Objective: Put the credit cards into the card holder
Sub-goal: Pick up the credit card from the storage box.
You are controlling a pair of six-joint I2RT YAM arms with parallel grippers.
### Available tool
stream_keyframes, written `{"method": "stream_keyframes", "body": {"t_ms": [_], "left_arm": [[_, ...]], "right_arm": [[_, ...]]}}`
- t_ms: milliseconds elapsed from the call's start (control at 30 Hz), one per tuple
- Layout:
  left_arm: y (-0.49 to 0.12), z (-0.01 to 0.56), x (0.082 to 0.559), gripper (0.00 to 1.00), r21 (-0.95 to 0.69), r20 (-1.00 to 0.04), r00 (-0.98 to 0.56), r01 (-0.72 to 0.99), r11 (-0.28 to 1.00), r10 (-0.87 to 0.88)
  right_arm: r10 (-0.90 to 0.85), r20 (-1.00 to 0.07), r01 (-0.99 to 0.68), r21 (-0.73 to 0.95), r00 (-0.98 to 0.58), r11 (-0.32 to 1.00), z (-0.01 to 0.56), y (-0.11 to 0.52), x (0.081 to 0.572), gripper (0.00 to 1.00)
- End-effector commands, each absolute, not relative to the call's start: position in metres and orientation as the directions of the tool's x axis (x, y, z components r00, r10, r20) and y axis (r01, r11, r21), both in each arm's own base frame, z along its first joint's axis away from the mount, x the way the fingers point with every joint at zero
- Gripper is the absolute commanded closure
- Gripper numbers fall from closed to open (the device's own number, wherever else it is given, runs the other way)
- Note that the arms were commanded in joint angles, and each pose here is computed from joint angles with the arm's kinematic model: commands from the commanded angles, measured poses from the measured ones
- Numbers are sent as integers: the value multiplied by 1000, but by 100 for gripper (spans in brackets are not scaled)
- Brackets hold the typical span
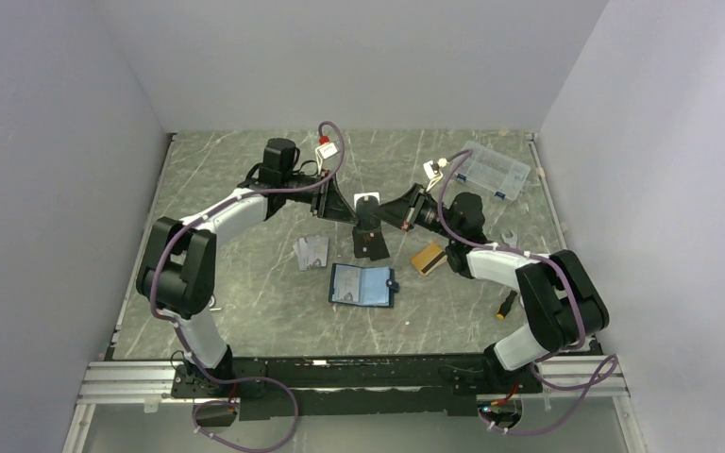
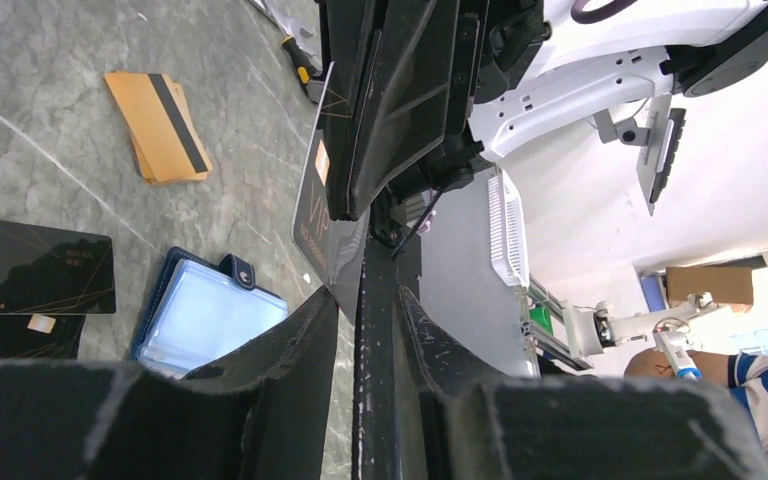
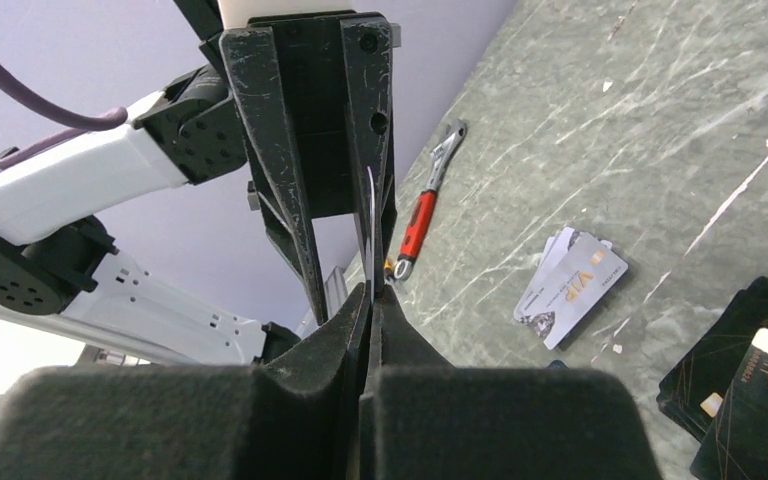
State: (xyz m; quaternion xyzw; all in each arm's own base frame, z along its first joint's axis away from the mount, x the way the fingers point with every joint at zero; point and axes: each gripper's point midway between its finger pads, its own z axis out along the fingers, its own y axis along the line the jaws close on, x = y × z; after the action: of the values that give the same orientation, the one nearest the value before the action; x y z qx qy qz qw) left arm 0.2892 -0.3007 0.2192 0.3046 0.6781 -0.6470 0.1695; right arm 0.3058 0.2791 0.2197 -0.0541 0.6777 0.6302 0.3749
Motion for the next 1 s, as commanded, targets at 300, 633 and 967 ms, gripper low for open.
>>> {"method": "stream_keyframes", "body": {"t_ms": [300, 633, 967], "left_arm": [[-301, 260, 270, 79, -718, -696, -690, 675, -169, 198], [-296, 261, 269, 100, -714, -699, -686, 680, -164, 200], [-295, 260, 265, 100, -717, -696, -686, 675, -174, 212]], "right_arm": [[396, -628, -625, 765, -670, 156, 247, 299, 287, 98], [393, -658, -635, 744, -642, 208, 255, 294, 291, 81], [403, -667, -666, 727, -627, 168, 277, 299, 302, 82]]}}
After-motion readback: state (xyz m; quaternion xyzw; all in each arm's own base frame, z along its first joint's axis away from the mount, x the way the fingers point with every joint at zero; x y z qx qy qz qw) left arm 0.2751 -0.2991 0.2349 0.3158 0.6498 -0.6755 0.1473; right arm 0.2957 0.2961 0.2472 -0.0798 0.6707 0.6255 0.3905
